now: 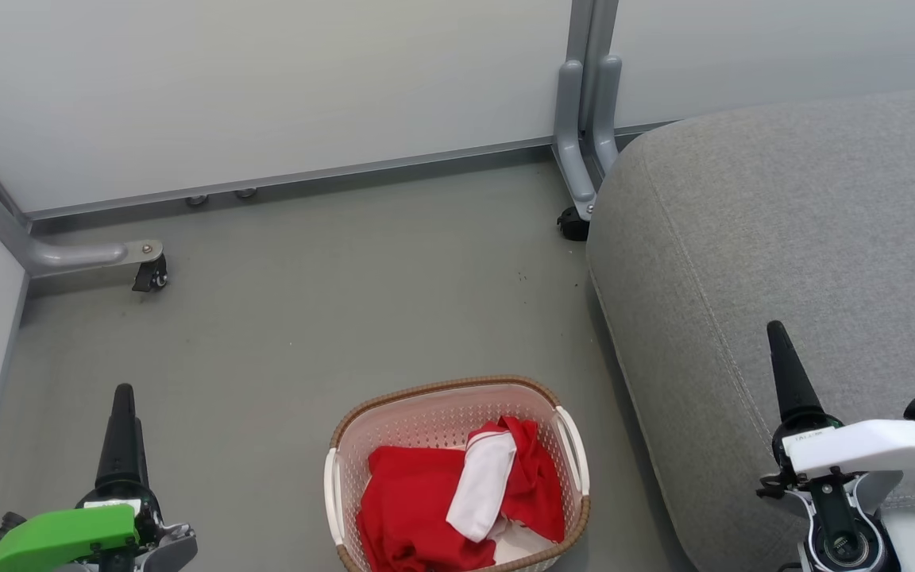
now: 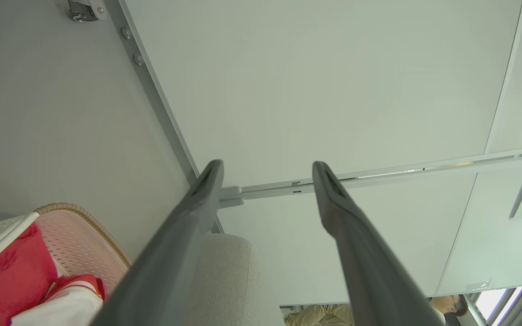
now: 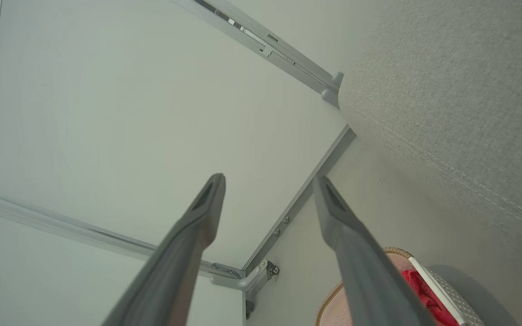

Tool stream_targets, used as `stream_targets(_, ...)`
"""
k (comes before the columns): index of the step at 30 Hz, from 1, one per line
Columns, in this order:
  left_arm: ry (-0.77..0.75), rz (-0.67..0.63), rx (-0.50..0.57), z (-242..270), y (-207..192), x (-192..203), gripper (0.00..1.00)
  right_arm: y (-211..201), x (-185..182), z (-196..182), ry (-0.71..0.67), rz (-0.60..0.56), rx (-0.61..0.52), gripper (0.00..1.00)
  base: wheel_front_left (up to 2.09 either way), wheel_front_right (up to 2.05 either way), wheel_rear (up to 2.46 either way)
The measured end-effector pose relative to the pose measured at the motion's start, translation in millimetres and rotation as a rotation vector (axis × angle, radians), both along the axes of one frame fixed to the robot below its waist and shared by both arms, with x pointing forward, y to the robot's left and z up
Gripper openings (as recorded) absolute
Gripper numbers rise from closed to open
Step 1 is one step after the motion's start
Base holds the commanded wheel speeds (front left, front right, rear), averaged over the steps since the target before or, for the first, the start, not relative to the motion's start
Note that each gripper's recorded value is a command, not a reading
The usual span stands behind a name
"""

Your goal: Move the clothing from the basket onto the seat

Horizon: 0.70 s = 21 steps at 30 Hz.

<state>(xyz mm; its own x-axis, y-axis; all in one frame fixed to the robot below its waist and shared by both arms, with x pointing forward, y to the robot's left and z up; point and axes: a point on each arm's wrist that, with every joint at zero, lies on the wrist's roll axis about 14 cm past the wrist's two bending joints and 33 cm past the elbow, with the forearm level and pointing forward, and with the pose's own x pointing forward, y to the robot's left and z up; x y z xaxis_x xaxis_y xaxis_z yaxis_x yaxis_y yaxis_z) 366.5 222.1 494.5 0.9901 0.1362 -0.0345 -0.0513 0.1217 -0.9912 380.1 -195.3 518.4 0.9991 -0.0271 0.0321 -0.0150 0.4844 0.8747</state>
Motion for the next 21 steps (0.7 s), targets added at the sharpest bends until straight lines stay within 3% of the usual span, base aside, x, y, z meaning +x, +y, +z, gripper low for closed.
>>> stream_targets(8, -0.022, 0.061, 0.091, 10.8, 17.3, -2.5, 1.0, 10.9, 4.7, 36.0, -0.11, 0.031, -0.302, 1.0, 0.0, 0.0, 0.0)
stream_targets(21, -0.052, 0.06, 0.352, 29.9, 14.2, -9.4, 1.0, 37.6, 2.9, 67.2, -0.237, 0.067, -0.609, 1.0, 0.0, 0.0, 0.0)
